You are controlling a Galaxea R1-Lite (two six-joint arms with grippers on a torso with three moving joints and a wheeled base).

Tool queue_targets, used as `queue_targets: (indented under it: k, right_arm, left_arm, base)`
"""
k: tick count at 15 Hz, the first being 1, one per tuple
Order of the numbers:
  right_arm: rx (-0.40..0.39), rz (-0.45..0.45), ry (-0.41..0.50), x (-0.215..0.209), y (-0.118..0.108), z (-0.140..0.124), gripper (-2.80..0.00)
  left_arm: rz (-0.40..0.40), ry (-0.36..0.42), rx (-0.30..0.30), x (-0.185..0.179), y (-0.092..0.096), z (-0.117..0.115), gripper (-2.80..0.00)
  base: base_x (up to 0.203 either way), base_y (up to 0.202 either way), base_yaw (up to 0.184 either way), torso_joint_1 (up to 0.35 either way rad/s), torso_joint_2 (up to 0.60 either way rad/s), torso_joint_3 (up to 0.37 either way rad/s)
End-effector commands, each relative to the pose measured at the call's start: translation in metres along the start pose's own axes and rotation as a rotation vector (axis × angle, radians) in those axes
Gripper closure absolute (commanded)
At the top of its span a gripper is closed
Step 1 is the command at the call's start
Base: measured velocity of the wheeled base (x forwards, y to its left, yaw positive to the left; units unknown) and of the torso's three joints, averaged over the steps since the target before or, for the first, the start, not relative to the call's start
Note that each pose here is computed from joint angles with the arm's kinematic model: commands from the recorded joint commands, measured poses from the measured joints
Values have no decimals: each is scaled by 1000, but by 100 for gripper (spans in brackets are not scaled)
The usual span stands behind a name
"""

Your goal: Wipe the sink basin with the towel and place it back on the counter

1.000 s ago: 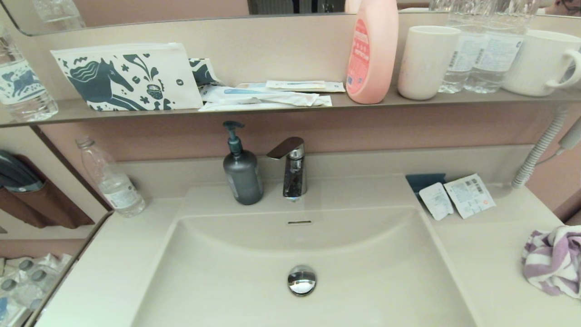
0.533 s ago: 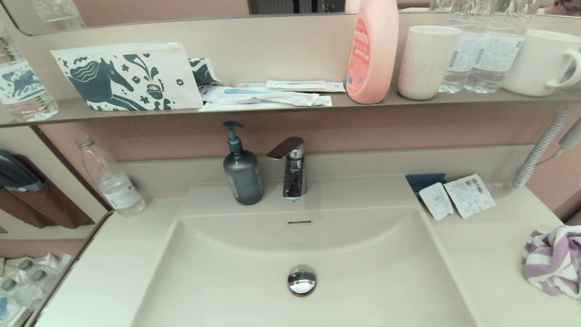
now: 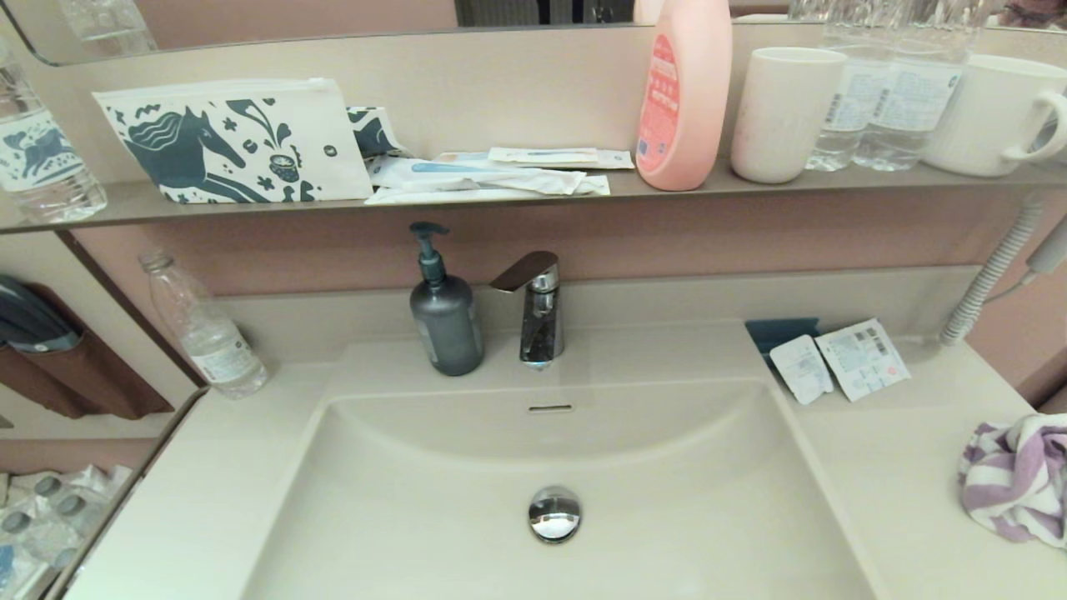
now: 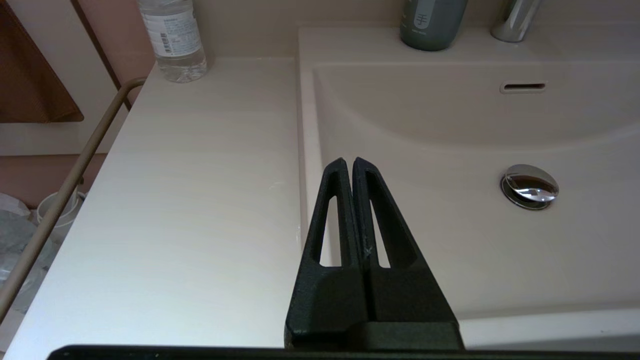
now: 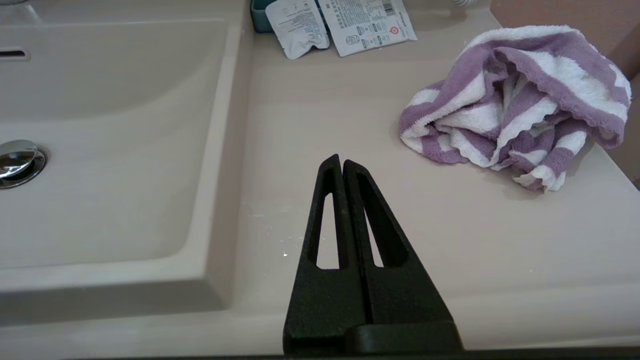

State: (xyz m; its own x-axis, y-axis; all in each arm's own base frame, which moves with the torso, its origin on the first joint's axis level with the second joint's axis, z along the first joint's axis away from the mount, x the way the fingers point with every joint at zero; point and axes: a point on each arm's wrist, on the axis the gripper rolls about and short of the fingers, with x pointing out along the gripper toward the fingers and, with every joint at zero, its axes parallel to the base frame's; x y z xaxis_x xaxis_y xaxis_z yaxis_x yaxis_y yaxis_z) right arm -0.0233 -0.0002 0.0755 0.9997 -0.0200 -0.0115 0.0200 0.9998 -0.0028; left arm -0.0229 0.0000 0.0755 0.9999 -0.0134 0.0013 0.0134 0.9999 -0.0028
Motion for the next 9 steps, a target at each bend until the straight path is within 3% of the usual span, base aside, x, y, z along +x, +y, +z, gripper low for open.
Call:
queue_targets:
  k: [1,9]
  right_arm:
    - [-1,-1,1,0,0,0,0]
    - [16,-1,1,0,0,0,0]
  left_arm:
    - [0,1,0,0,0,0,0]
    - [0,1,0,0,0,0,0]
  base:
    - [0,0,0,0,0,0]
    - [0,0,0,0,0,0]
